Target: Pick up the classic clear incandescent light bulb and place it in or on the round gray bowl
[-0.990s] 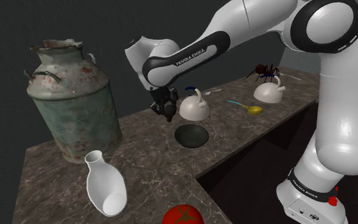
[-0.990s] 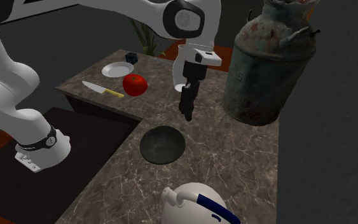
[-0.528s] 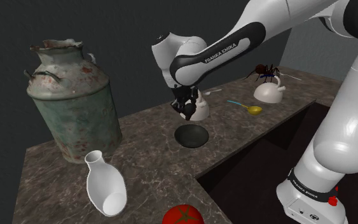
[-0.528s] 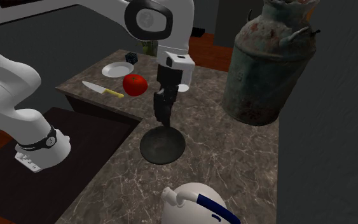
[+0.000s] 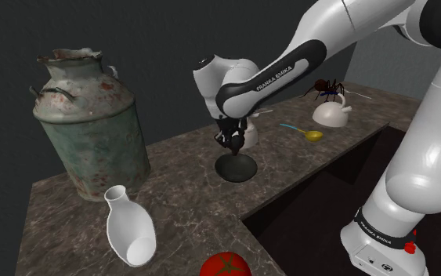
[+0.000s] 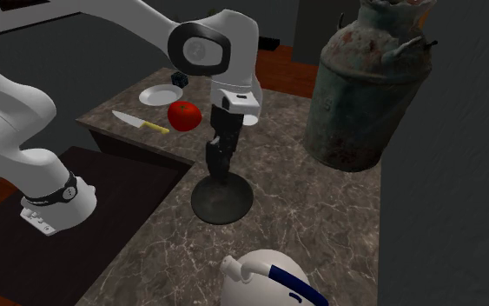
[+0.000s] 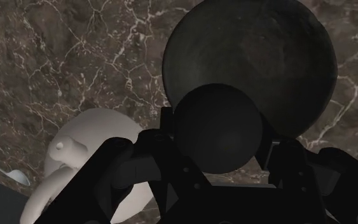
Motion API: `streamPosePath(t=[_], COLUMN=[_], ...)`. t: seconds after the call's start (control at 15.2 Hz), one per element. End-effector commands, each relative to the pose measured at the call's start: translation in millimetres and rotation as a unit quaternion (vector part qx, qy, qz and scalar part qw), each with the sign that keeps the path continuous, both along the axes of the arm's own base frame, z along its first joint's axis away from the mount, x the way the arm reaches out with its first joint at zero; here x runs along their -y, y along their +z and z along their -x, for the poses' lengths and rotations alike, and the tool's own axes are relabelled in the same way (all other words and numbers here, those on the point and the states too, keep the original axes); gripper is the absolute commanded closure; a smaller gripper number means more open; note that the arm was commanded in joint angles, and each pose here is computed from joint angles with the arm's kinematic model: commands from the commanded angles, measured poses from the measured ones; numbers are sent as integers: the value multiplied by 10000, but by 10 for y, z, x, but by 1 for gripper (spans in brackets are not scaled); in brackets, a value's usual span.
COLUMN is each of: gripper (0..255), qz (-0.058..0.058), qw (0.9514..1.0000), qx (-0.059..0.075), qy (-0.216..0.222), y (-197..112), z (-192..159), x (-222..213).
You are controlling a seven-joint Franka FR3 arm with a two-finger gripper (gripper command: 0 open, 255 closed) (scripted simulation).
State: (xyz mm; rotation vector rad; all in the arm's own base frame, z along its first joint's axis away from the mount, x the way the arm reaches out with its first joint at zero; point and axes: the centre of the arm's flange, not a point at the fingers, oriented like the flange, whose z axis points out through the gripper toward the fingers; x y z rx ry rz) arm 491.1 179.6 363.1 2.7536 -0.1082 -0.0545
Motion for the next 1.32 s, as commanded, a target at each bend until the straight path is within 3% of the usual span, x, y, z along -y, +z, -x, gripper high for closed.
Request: streamPosePath(t=[0.0,0.46,0.99,1.06,1.25], gripper=[255,255,255,0,0], qz=[-2,-2,-2,-2,-2], qw=[10000,10000,10000,10000,10000], qx=[2,2,2,2,2], qy=[1,1,1,1,1], y=[-106,-479,-479,-479,-479], z=[4,4,4,4,4], x=[0,0,0,0,0])
